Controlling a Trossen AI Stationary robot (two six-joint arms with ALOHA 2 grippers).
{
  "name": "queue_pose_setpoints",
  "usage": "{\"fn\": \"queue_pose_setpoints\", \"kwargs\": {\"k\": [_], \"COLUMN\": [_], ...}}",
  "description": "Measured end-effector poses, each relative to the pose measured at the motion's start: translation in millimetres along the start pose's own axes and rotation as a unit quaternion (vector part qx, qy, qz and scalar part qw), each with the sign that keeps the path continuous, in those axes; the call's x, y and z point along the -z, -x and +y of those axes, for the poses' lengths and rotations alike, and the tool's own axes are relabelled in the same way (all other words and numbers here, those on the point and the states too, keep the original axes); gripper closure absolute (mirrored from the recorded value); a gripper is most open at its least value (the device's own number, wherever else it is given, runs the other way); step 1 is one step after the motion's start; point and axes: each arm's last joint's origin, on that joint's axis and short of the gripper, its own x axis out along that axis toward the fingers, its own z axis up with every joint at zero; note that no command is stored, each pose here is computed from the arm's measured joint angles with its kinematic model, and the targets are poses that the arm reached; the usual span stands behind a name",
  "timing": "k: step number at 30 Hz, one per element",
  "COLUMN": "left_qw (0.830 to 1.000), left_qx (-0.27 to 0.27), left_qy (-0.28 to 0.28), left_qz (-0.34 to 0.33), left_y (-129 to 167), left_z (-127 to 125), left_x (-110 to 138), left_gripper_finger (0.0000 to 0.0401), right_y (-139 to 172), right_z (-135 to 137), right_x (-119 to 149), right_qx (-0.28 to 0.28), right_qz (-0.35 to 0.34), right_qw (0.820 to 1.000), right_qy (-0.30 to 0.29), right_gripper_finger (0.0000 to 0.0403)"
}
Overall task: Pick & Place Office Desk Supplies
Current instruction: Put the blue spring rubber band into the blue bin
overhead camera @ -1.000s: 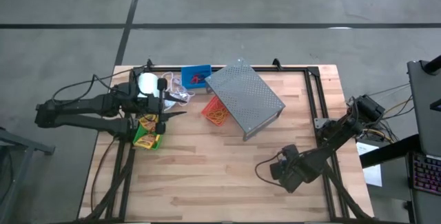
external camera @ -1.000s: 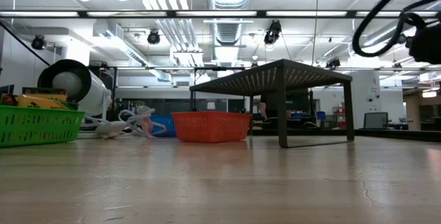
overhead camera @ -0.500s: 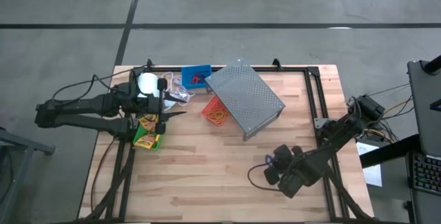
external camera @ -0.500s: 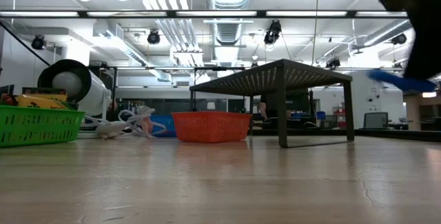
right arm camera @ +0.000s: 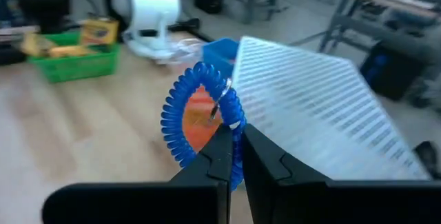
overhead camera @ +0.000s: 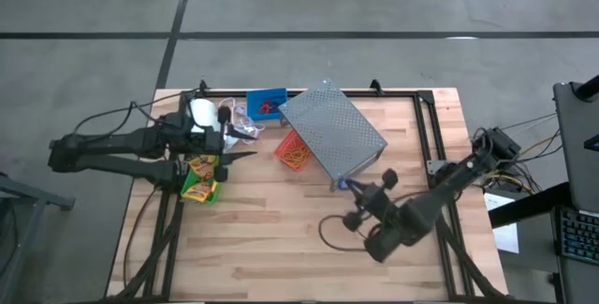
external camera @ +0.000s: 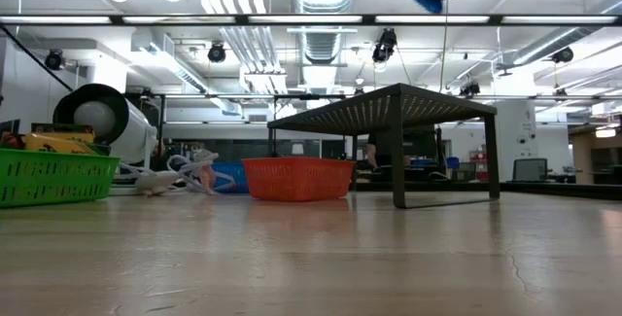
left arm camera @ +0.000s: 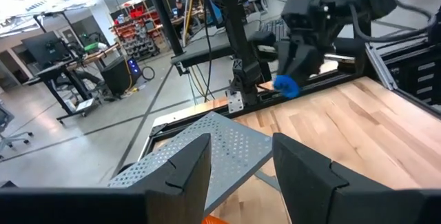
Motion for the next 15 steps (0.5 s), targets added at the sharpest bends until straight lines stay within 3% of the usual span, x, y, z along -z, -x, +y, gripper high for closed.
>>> {"fn": "queue_pose_setpoints", "kwargs": {"k": [10, 15], "left_qw": [1.000, 1.000], "left_qx": [-0.005, 0.001], "left_qy": [-0.014, -0.029], "left_qz": [-0.013, 0.003], "left_y": [-39.3, -48.0], "left_z": [1.1, -0.6], "left_x": [5.2, 11.4], "left_gripper_finger": [0.0242, 0.0242], "right_y": [-62.6, -66.1], "right_z": [-12.9, -13.8], "right_x": [-42.5, -56.9], "right_qx": [0.125, 0.133], "right_qz": [-0.014, -0.012], "right_qw": [0.988, 0.984], "right_qy": [0.089, 0.118], "right_gripper_finger": [0.0390, 0.0390]}}
